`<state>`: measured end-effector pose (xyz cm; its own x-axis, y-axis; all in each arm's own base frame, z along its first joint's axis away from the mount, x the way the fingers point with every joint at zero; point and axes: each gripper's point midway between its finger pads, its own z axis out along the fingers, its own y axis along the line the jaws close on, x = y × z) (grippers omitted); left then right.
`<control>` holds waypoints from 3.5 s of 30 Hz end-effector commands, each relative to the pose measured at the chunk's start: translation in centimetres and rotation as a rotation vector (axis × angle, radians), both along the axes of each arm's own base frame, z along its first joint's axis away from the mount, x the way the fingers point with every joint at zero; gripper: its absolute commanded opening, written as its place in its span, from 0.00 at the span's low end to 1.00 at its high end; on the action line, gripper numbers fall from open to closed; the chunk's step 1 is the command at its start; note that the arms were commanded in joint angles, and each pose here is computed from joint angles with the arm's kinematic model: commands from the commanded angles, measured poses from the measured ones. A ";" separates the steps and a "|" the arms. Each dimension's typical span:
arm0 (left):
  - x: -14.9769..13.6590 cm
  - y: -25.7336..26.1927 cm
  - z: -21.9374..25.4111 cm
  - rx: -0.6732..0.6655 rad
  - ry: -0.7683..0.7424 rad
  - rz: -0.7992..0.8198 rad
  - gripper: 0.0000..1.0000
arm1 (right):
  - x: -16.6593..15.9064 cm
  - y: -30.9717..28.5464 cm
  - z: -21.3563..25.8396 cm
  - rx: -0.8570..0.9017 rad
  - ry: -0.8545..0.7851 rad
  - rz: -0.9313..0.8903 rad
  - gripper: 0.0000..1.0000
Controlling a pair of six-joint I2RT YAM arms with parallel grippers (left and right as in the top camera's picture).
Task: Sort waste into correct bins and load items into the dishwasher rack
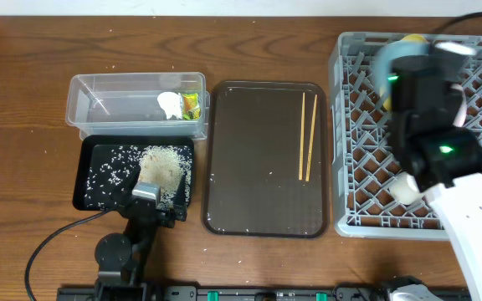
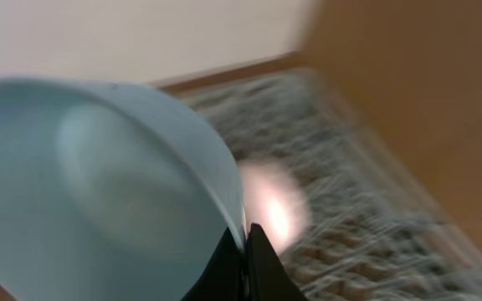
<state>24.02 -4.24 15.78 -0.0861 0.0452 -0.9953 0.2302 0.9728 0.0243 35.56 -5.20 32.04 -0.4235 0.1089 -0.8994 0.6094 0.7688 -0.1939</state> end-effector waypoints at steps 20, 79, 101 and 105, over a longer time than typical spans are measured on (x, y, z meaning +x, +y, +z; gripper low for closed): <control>0.0 -0.2 -1.5 0.009 0.036 -0.015 0.95 | -1.7 -20.0 -7.6 -0.305 0.349 -0.655 0.01; 0.0 -0.2 -1.5 0.009 0.036 -0.015 0.95 | -2.9 -20.9 -22.0 0.700 0.358 -0.206 0.11; 0.0 -0.2 -1.6 0.009 0.036 -0.015 0.95 | -1.7 -25.8 -4.7 -0.227 0.303 -0.470 0.01; 0.0 -0.2 -1.6 0.009 0.036 -0.015 0.95 | 0.9 -25.7 -6.1 -0.361 0.479 -0.369 0.01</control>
<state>24.02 -4.24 15.78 -0.0861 0.0452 -0.9953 0.2302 0.9728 0.0243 36.35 -30.44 26.77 -0.5773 0.1352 -0.8053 0.7686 0.4228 -0.4800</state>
